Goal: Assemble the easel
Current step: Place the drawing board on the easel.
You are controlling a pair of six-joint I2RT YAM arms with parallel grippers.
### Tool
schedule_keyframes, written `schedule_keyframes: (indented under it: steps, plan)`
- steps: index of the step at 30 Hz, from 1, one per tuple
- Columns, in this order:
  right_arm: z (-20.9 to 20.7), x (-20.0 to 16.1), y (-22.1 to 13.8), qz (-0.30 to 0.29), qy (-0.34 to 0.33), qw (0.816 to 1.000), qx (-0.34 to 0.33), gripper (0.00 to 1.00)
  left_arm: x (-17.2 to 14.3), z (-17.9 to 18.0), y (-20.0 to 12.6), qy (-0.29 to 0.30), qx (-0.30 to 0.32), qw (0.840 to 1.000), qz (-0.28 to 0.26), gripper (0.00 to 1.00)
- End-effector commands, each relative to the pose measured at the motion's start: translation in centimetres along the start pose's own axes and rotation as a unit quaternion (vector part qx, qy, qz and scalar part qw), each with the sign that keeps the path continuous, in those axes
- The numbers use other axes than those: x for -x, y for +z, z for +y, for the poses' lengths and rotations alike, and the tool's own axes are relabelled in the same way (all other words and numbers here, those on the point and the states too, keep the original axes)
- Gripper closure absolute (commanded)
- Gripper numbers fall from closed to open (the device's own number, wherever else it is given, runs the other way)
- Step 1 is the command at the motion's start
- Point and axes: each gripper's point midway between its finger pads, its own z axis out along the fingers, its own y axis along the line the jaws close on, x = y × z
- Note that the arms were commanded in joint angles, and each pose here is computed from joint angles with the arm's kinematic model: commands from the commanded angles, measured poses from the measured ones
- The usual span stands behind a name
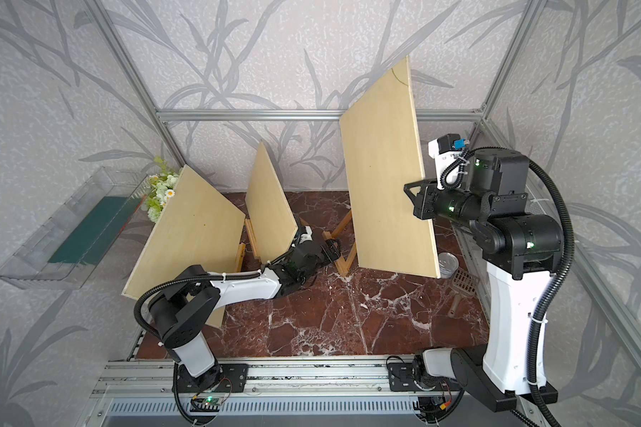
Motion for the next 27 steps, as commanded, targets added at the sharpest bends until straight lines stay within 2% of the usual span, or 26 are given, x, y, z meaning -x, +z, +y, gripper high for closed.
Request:
schedule_keyframes:
  steps: [1,5,10,18,27]
  plan:
    - [2.7,2.6,1.6,-0.058,-0.034,0.996,0.067,1.00,1.9,-2.6,-1.0,0.048,-0.018,0.998,-0.026,0.01]
    - [1.8,-0.8,5.2,0.008,-0.069,0.997,0.028,1.00,1.7,-4.1,-1.4,0.087,-0.032,0.995,-0.025,0.01]
    - [0.2,-2.4,7.1,0.049,-0.081,0.995,-0.009,1.00,1.4,-5.9,-1.7,0.121,-0.055,0.991,-0.022,0.01]
    - [-0.4,-4.4,10.2,0.087,-0.074,0.993,0.002,1.00,1.4,-7.4,-2.7,0.168,-0.069,0.983,-0.038,0.01]
    - [-0.9,-5.2,13.8,0.111,-0.066,0.992,0.015,1.00,0.7,-11.6,-5.9,0.276,-0.128,0.950,-0.069,0.01]
